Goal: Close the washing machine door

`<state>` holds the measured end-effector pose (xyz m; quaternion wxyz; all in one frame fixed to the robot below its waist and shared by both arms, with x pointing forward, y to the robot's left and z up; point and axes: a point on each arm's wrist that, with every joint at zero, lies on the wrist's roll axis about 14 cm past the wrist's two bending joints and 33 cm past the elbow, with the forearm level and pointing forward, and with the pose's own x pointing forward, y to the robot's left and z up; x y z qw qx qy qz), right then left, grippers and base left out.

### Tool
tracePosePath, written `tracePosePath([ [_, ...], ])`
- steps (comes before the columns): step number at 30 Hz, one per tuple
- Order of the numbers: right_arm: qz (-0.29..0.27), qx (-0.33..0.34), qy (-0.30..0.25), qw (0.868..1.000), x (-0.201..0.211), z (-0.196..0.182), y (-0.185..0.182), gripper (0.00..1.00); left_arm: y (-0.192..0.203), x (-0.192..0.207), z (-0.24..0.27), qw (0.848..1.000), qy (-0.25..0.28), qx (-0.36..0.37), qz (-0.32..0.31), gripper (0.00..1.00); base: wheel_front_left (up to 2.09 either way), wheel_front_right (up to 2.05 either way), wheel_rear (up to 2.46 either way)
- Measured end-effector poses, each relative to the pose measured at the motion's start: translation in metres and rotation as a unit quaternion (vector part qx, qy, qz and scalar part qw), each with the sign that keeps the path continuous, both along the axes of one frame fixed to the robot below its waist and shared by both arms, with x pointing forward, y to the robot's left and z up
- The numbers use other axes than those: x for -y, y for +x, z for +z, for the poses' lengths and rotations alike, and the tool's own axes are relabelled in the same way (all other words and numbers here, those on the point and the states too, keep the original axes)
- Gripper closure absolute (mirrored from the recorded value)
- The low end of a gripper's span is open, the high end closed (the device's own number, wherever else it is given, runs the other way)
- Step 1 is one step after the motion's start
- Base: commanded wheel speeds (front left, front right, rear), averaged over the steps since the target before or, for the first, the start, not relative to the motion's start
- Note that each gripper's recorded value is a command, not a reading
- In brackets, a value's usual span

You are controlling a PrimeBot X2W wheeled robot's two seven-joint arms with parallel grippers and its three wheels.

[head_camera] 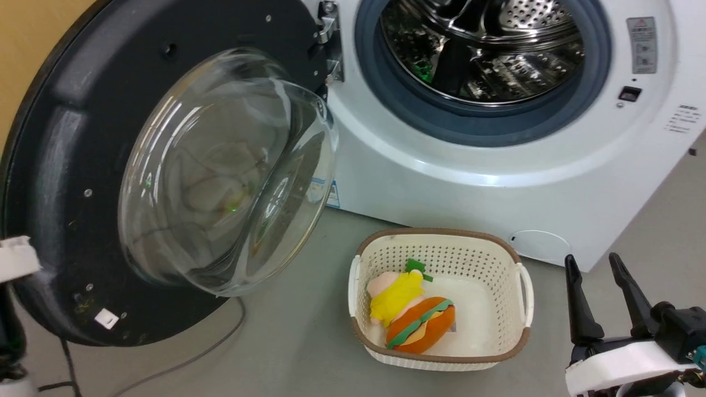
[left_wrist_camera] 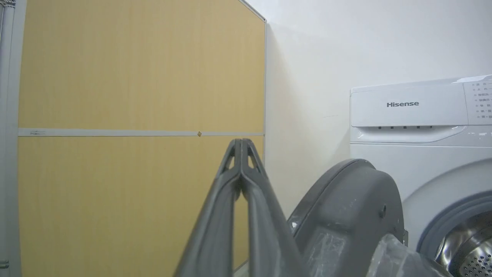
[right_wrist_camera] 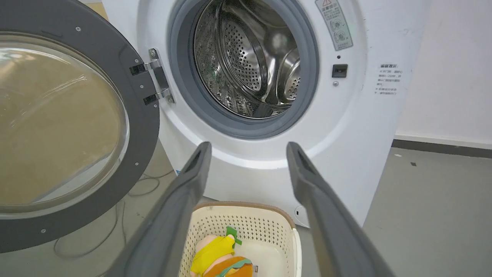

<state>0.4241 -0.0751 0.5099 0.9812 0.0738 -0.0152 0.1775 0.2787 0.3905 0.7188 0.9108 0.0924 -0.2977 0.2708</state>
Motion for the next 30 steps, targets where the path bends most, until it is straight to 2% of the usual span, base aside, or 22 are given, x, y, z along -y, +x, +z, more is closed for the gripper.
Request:
tracePosePath([
  [3, 0.006, -0.002, 0.005, 1.0, -0.005, -0.003, 0.002, 0.0, -0.006, -0.019, -0.006, 1.0, -0.027, 0.0, 0.01, 1.0, 0.0, 0.0, 0.0],
  [6, 0.011, -0.006, 0.009, 1.0, -0.009, -0.006, 0.004, 0.0, -0.01, -0.043, -0.017, 0.997, -0.08, -0.002, 0.018, 1.0, 0.0, 0.0, 0.0],
  [14, 0.021, -0.014, 0.02, 1.0, -0.018, -0.013, 0.009, 0.0, -0.018, -0.094, -0.039, 0.979, -0.196, -0.023, 0.04, 1.0, 0.0, 0.0, 0.0],
  [20, 0.026, -0.015, 0.027, 0.999, -0.024, -0.016, 0.012, 0.0, -0.012, -0.111, -0.072, 0.949, -0.311, -0.057, 0.012, 1.0, 0.0, 0.0, 0.0],
  [25, 0.028, -0.017, 0.033, 0.999, -0.027, -0.019, 0.014, 0.0, -0.009, -0.112, -0.098, 0.923, -0.37, -0.103, -0.018, 1.0, 0.0, 0.0, 0.0],
  [30, 0.032, -0.018, 0.04, 0.999, -0.031, -0.02, 0.017, 0.0, -0.003, -0.098, -0.128, 0.883, -0.44, -0.146, -0.068, 1.0, 0.0, 0.0, 0.0],
])
